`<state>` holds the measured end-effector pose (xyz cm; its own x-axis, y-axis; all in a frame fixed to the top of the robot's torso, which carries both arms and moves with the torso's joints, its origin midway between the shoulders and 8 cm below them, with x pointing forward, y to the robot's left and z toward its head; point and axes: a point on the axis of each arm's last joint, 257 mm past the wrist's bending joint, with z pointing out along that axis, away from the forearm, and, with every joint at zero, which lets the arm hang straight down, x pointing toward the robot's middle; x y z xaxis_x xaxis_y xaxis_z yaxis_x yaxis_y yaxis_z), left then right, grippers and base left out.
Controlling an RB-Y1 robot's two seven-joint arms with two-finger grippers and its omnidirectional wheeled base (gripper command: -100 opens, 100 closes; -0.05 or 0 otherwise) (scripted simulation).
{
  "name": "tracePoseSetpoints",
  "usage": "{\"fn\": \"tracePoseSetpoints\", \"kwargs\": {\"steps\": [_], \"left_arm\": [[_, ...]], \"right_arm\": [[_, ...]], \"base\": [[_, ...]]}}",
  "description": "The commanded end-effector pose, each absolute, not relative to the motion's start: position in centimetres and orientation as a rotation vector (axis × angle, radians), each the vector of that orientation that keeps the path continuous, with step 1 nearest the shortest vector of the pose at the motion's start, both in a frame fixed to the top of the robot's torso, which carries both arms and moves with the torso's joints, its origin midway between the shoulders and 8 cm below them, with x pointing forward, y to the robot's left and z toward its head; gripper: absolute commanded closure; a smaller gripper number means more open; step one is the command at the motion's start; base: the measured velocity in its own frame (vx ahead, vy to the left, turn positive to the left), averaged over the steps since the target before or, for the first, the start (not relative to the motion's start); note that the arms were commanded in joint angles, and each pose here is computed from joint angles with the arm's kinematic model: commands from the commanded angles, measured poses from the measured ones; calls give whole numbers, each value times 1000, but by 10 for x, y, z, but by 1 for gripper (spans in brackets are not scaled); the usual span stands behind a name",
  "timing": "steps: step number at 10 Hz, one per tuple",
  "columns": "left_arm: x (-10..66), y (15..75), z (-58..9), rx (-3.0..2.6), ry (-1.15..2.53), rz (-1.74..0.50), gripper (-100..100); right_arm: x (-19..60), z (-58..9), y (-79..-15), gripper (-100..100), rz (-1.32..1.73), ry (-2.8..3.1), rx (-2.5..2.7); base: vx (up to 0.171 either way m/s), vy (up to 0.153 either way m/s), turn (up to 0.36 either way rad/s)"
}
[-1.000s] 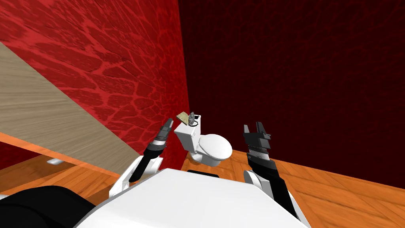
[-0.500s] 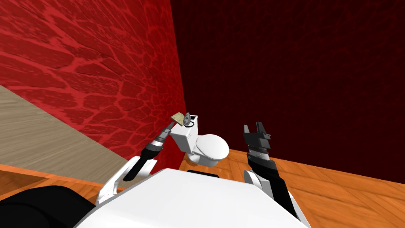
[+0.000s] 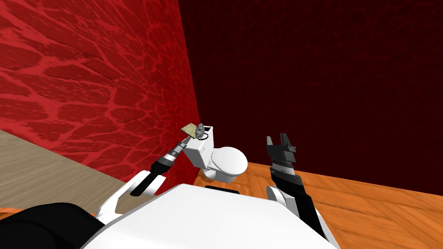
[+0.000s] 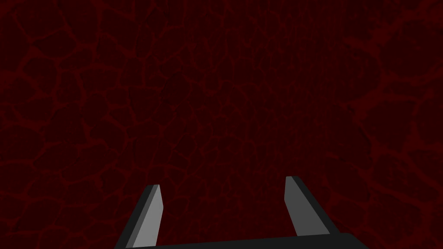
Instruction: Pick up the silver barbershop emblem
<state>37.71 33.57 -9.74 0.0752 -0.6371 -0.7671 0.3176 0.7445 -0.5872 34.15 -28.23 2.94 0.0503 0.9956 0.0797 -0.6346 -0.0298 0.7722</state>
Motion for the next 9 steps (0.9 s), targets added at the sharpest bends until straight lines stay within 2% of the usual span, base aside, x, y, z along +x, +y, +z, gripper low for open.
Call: {"fn": "tracePoseSetpoints", "kwargs": {"steps": [1, 9], "left_arm": [[378, 347, -108, -286, 1366, -685, -100], [380, 415, -158, -197, 1620, -414, -100]], "right_arm": [[342, 29, -282, 0, 1446, 613, 764], [342, 29, -282, 0, 1446, 613, 764]], "base": [[11, -75, -53], [33, -69, -54]]}}
